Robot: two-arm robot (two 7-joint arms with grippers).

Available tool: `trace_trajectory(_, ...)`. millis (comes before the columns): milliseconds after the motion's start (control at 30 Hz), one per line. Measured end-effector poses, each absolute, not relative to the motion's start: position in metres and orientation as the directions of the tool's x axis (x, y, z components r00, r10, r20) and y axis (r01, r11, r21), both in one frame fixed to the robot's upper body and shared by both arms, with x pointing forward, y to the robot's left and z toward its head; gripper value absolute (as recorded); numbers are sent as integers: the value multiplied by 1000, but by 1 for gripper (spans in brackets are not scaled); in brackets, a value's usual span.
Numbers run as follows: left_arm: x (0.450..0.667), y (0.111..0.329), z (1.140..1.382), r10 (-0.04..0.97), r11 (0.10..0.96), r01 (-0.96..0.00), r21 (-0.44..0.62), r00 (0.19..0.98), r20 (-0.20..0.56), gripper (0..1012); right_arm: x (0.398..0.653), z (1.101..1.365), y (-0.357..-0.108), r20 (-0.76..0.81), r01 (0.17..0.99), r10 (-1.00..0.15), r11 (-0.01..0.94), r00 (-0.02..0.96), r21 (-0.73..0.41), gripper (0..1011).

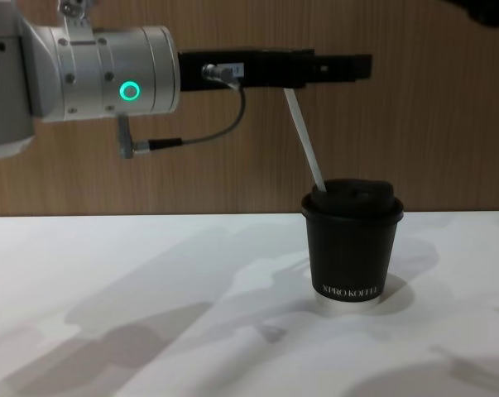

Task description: Pick up the straw with one hand, pass it to the other hand, and insert it into the cup.

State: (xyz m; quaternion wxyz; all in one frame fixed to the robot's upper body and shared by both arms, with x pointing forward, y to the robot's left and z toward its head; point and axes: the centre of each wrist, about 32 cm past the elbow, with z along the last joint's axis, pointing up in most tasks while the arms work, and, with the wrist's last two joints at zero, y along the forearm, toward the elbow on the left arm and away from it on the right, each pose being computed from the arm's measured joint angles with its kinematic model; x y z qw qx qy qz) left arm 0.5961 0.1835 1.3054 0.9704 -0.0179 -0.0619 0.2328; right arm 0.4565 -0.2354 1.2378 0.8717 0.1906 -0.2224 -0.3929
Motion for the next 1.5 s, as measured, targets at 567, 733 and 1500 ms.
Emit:
trace_trajectory(567,589,181,1286,471,881,-457,-124,871,139,1001,449,1262,-210,18,722,-846,465,533,512,1001)
trace_trajectory(733,587,180,1283,478,876,-460,-145,867,140,1001,446,1264,-205,-25,747,-852,445,523,494,1001)
trace_trajectory(1500,584,178,1279,489,868,-464,-177,861,140,1001,439,1268,-197,-106,793,-858,408,502,453,1001)
